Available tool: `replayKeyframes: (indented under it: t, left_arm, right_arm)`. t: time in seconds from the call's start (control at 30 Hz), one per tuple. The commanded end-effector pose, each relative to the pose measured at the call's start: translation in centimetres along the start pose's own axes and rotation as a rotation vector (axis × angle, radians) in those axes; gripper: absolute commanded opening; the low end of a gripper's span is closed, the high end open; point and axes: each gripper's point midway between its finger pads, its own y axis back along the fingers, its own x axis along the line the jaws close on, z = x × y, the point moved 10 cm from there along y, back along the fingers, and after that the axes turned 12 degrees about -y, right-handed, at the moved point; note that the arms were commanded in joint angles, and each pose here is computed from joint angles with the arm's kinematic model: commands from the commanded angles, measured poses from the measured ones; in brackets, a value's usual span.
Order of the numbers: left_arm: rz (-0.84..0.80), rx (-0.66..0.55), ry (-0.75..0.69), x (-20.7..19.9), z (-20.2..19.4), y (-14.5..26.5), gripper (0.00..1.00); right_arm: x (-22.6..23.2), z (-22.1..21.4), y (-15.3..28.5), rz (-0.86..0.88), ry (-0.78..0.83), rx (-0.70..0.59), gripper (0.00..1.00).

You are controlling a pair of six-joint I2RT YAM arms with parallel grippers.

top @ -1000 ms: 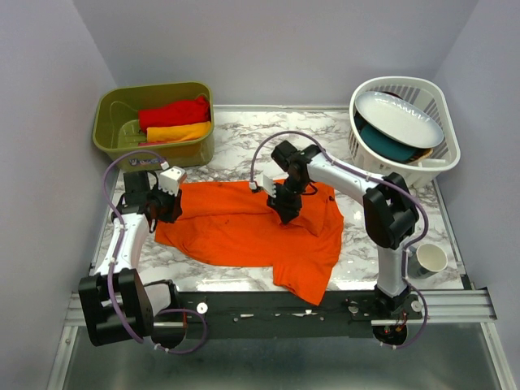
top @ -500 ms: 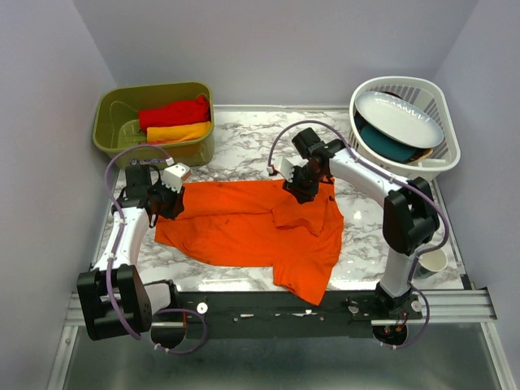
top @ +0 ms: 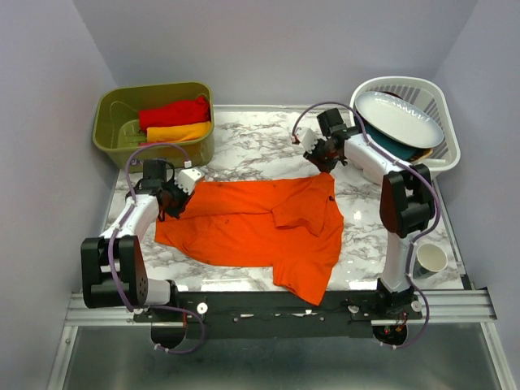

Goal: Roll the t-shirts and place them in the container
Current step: Fold the T-shirt at the center of the board.

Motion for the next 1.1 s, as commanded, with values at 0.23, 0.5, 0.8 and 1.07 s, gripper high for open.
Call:
replayKeyframes:
  t: [0.23, 0.5, 0.8, 1.07]
  left_arm:
    - [0.146, 0.14, -0.072, 4.9, 0.1, -2.2, 0.0]
    - [0.131, 0.218, -0.068, 6.0, -1.1, -4.0, 0.0]
    - [0.108, 0.237, -0.053, 5.5, -1.8, -4.6, 0.0]
    - [0.102, 0.248, -0.041, 4.7, -2.6, -5.0, 0.0]
  right_arm:
    - [-3.0, -0.2, -3.4, -0.08, 0.101, 0.042, 0.3]
    - [-3.2, -0.2, -3.0, -0.085, 0.108, 0.025, 0.3]
    - [-2.2, -0.6, -1.1, -0.021, 0.113, 0.03, 0.27]
    - [-0.9, -3.1, -2.7, 0.039, 0.142, 0.114, 0.26]
